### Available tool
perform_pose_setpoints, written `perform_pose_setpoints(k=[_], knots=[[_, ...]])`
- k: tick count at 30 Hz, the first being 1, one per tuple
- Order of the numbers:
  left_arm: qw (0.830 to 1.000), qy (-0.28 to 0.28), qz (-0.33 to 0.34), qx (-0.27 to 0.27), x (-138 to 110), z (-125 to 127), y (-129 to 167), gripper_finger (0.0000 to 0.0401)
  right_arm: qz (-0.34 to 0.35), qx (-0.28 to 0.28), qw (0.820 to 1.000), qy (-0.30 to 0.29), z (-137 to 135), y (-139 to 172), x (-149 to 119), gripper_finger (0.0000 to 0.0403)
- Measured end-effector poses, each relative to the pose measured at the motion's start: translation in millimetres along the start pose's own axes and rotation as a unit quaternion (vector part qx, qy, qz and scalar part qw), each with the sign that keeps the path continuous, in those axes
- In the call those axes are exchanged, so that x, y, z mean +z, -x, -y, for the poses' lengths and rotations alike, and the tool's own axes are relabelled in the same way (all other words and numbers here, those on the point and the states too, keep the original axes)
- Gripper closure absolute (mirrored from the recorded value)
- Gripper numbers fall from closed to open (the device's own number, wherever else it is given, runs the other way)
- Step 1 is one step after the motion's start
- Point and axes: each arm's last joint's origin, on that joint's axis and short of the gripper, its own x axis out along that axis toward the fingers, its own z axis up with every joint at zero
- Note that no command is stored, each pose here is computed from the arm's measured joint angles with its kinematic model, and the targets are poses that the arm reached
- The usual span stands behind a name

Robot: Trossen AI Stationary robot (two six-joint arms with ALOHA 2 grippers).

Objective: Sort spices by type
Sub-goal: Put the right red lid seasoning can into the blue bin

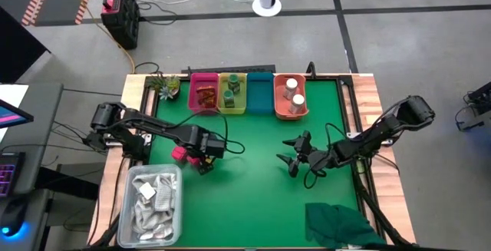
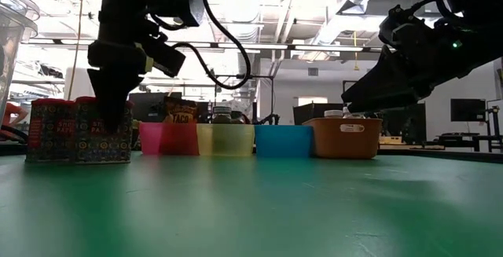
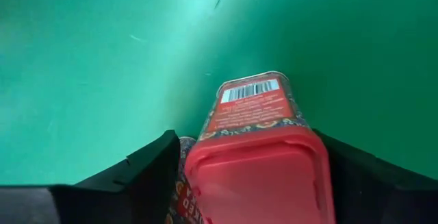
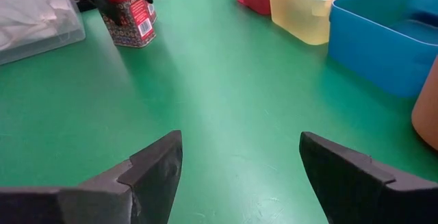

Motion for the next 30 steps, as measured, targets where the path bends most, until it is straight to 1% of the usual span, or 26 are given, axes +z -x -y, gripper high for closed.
perform_pose_setpoints(k=[2,7,11,16,23,30], knots=[[1.0,0.0,-0.004,-0.006,0,0,0,0.0122,0.0,0.0,1.0,0.0,0,0,0,0.0085],[1.0,-0.003,-0.014,-0.023,0,2,2,0.0198,0.0,0.0,1.0,0.0,0,0,0,0.0085],[0.999,-0.014,0.006,-0.038,8,2,13,0.02,0.0,0.0,1.0,0.0,0,0,0,0.0085],[0.996,-0.021,0.062,-0.053,32,-6,37,0.02,0.004,0.002,1.0,-0.003,0,0,1,0.0085],[0.989,-0.022,0.138,-0.054,67,-39,63,0.0199,0.002,0.003,1.0,-0.003,0,0,1,0.0085],[0.976,-0.011,0.21,-0.056,94,-73,82,0.0198,-0.003,0.006,1.0,-0.006,2,-2,2,0.0085]])
